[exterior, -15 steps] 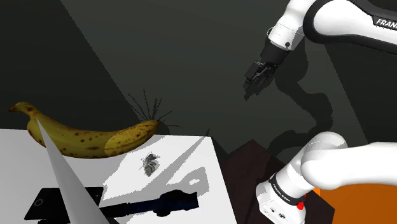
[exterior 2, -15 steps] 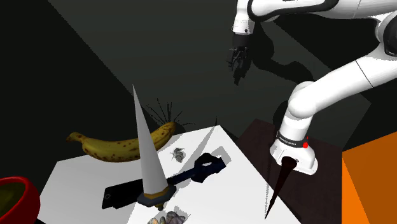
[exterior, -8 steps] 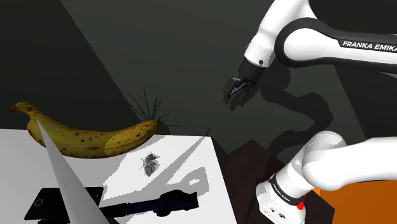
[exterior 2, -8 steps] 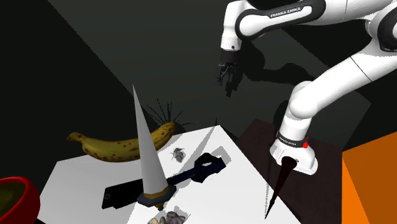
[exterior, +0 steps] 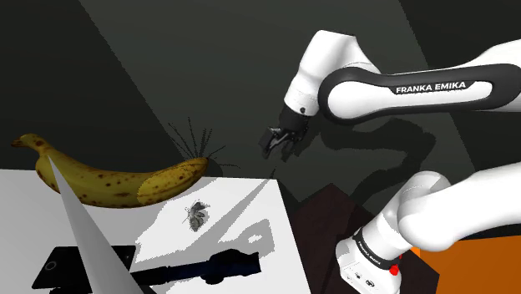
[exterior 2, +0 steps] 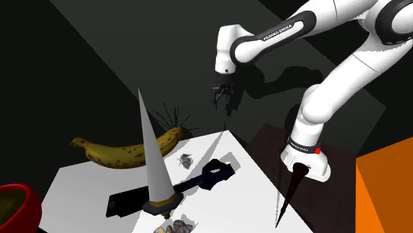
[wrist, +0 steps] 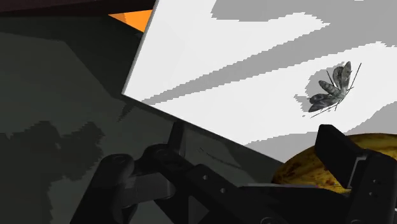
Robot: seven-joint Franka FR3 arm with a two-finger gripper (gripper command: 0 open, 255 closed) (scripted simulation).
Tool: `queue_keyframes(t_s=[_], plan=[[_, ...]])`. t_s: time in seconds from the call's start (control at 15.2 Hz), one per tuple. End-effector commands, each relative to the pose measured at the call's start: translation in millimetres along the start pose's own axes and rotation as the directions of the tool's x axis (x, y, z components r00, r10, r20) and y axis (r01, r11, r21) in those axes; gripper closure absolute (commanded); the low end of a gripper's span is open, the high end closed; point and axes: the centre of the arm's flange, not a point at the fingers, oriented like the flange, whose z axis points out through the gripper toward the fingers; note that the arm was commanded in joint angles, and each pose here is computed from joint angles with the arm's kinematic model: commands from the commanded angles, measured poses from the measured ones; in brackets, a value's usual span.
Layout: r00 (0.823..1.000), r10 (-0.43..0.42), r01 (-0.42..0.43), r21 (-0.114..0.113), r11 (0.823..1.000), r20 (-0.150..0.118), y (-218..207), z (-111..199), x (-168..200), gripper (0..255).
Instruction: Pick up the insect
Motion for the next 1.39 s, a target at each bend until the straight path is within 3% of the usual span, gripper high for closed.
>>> queue_keyframes(t_s=[0.0, 1.32], plan=[[1.000, 0.005, -0.005, 0.003, 1.000, 0.005, -18, 20, 3, 0], [0.997, 0.047, -0.048, 0.022, 0.999, 0.055, -195, 212, 31, 0]])
